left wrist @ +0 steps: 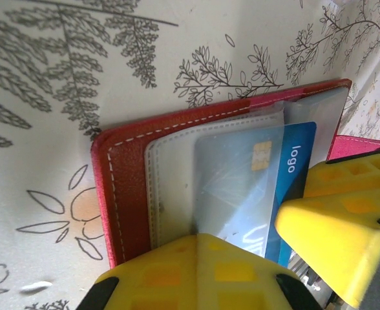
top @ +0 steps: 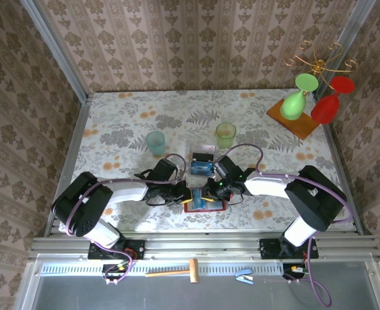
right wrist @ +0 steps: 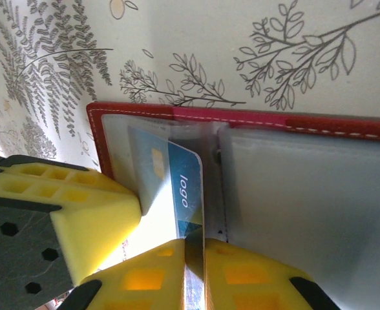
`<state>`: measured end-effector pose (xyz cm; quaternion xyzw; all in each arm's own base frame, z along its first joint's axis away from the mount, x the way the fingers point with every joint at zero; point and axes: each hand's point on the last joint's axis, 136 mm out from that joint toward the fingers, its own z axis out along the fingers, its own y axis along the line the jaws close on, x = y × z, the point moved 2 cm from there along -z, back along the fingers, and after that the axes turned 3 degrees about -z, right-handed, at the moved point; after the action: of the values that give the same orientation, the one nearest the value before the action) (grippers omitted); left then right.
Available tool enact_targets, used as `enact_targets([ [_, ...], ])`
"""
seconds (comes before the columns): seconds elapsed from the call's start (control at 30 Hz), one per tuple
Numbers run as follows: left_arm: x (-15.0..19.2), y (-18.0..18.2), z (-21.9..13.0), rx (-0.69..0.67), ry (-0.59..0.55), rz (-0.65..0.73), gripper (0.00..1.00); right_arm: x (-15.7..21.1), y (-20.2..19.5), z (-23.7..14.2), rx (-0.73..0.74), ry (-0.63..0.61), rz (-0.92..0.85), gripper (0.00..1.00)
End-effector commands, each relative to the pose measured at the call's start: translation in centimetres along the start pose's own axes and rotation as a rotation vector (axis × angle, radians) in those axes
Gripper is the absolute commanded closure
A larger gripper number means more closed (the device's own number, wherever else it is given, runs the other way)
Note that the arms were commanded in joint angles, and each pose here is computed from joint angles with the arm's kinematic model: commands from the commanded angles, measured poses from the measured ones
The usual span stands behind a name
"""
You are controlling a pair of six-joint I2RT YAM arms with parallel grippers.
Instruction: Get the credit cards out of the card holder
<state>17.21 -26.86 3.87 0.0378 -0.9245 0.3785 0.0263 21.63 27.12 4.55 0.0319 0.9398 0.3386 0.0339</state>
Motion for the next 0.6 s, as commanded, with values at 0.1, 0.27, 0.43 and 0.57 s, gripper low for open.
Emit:
enact_targets([
  [0.1,0.7,2.1,0.6,-0.08,0.031,-0.025,1.0,0.3,-0.7,-0.6,0.014,-0.004,0.011,0.86],
  [0.27,0.5,1.9,0.6,-0.079,0.032,-0.022,1.0,0.4,-1.5,-1.2,0.043,-0.014,0.01,0.86],
  [0.43,0.5,1.8,0.7,-0.077,0.034,-0.017,1.0,0.4,-2.2,-1.9,0.058,-0.027,0.016,0.86],
  [0.57,0.5,1.7,0.7,-0.079,0.037,-0.014,1.0,0.4,-2.7,-2.6,0.065,-0.039,0.019,0.87],
])
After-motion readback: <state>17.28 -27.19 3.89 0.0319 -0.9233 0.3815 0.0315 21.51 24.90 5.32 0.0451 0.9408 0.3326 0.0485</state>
